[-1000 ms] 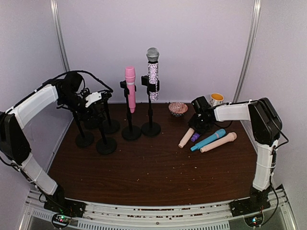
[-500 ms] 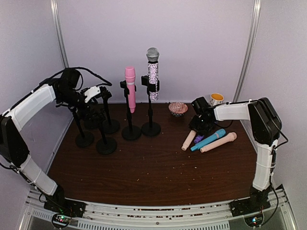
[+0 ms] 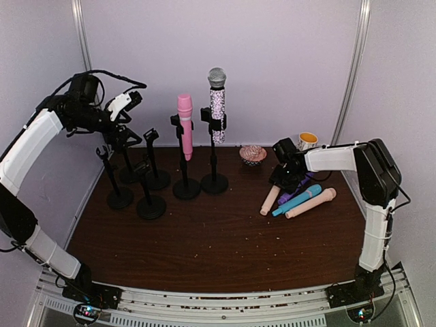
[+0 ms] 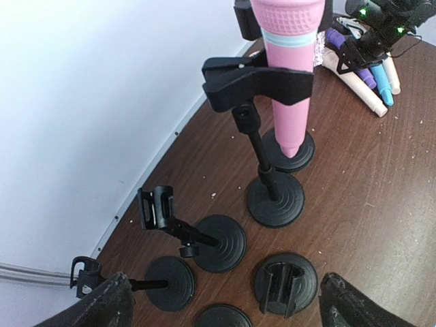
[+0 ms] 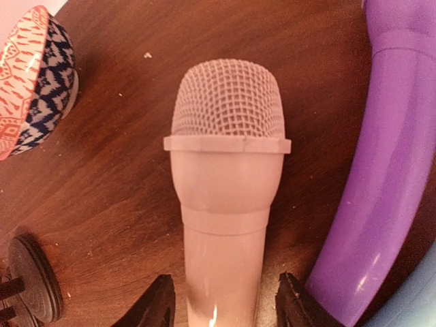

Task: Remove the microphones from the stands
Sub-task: Place the microphone at the center of the board, then pick up the microphone stand with the microphone from the center of the board.

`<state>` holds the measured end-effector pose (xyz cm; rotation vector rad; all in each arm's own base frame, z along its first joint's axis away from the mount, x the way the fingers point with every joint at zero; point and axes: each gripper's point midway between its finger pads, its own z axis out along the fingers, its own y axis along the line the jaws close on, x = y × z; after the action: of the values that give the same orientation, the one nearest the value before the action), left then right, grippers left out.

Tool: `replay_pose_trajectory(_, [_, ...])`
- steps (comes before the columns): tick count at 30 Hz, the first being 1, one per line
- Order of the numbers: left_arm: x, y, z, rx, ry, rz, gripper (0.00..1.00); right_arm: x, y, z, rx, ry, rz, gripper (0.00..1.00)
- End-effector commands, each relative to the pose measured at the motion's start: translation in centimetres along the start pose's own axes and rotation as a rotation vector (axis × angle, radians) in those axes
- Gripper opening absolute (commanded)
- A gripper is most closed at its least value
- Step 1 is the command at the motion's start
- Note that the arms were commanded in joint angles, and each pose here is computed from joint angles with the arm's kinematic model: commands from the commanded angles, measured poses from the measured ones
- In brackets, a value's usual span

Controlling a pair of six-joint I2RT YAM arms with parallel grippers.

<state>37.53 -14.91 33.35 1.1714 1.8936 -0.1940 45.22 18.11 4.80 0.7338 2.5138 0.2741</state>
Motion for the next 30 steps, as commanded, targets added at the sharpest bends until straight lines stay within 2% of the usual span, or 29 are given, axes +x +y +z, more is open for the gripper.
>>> replay_pose_trajectory(1, [-1.9,1.5,-2.3,-0.070,-0.069,-0.065,0.98,-2.9,3.5,-5.1,-0.127,-0.138,-0.040,0.53])
replay_pose_trajectory(5, [-2.3,2.7,-3.1,-0.101,-0.110,-0.142,0.98,-3.6,7.1,-11.2,-0.229,-0.315,-0.160,0.60])
replay_pose_trajectory(7, [-2.4,2.8,-3.2,-0.102,-0.119,-0.158,0.98,-3.3,7.9,-15.7,-0.242,-0.471,-0.231,0.77])
replay_pose_trajectory(8, [-2.3,2.7,-3.2,-0.098,-0.119,-0.157,0.98,-2.2,7.6,-17.7,-0.242,-0.560,-0.275,0.96])
replay_pose_trajectory(9, [-2.2,2.6,-3.2,-0.096,-0.118,-0.159,0.98,-1.5,8.0,-20.1,-0.278,-0.645,-0.296,1.00])
replay_pose_trajectory(12, [-1.8,2.2,-2.6,-0.064,-0.116,-0.172,0.98,0.9,9.1,-25.2,-0.483,-0.761,-0.336,1.00])
replay_pose_trajectory(15, [-1.8,1.7,-2.3,-0.028,-0.126,-0.181,0.98,2.0,11.1,-29.1,-0.684,-0.783,-0.414,1.00])
replay_pose_trajectory(17, [-2.0,1.2,-2.2,0.001,-0.141,-0.187,0.98,2.5,12.9,-30.8,-0.749,-0.757,-0.495,1.00])
replay_pose_trajectory(23, [-2.4,-0.1,-1.9,0.089,-0.164,-0.220,0.98,2.5,19.2,-34.8,-0.773,-0.731,-0.793,1.00])
replay_pose_trajectory(26, [-2.3,-0.9,-1.9,0.130,-0.162,-0.229,0.98,1.7,21.5,-35.0,-0.740,-0.726,-0.880,1.00])
replay_pose_trajectory(30, [-2.1,-1.4,-1.9,0.148,-0.160,-0.234,0.98,0.6,23.8,-35.4,-0.734,-0.723,-0.895,1.00])
